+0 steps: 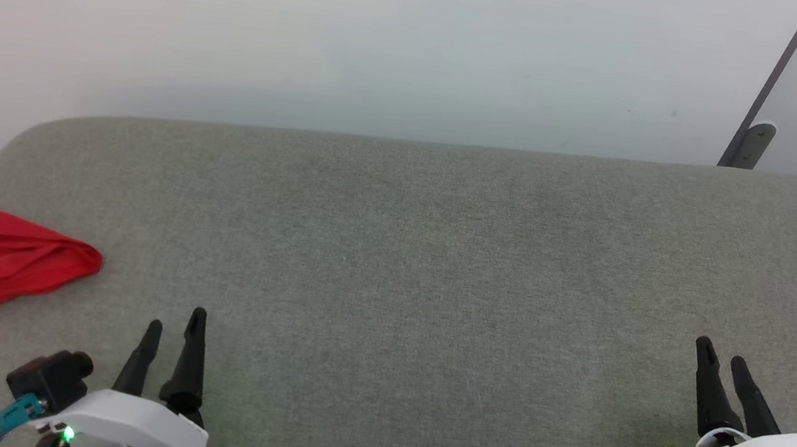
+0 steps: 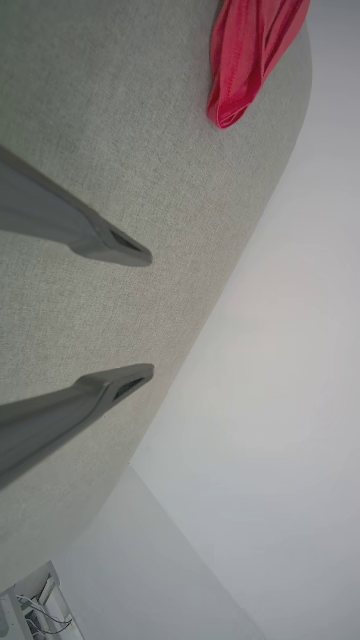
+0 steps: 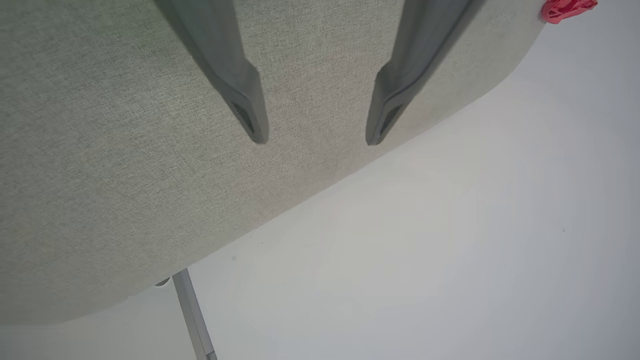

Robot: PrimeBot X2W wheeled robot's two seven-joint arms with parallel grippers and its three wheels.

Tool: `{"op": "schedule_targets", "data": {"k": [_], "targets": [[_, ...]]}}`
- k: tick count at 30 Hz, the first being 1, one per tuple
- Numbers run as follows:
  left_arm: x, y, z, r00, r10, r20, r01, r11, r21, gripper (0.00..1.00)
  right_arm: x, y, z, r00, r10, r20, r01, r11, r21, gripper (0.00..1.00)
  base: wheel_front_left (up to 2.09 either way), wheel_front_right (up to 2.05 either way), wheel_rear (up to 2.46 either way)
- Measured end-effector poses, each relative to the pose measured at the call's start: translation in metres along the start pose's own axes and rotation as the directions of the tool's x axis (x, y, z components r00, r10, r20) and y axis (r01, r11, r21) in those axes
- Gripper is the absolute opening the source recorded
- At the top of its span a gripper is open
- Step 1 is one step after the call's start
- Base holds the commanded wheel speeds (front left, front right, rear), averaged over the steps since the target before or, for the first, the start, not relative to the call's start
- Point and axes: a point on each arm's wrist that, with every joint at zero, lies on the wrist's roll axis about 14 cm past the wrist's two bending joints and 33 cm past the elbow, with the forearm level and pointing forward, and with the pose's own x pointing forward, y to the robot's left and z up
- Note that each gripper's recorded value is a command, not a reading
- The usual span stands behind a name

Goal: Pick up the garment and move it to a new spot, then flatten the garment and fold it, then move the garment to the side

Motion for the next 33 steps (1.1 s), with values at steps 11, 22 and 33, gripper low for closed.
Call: {"op": "schedule_targets", "data": {"k": [11,22,33], "targets": [[0.001,-0.003,0.005,0.999,-0.035,0.023,0.032,0.991,0.129,1.0,0.001,0.003,0.006,1.0,0.013,0.016,-0.011,0.995,-0.102,1.0,0.0,0.0,0.0],[0.005,-0.005,0.01,0.997,-0.064,0.041,0.053,0.969,0.24,1.0,0.003,0.005,0.013,0.999,0.025,0.032,-0.018,0.98,-0.2,1.0,0.0,0.0,0.0],[0.005,-0.012,0.012,0.993,-0.103,0.052,0.079,0.937,0.339,1.0,0.004,0.006,0.017,0.998,0.037,0.041,-0.024,0.958,-0.287,1.0,0.0,0.0,0.0]]}}
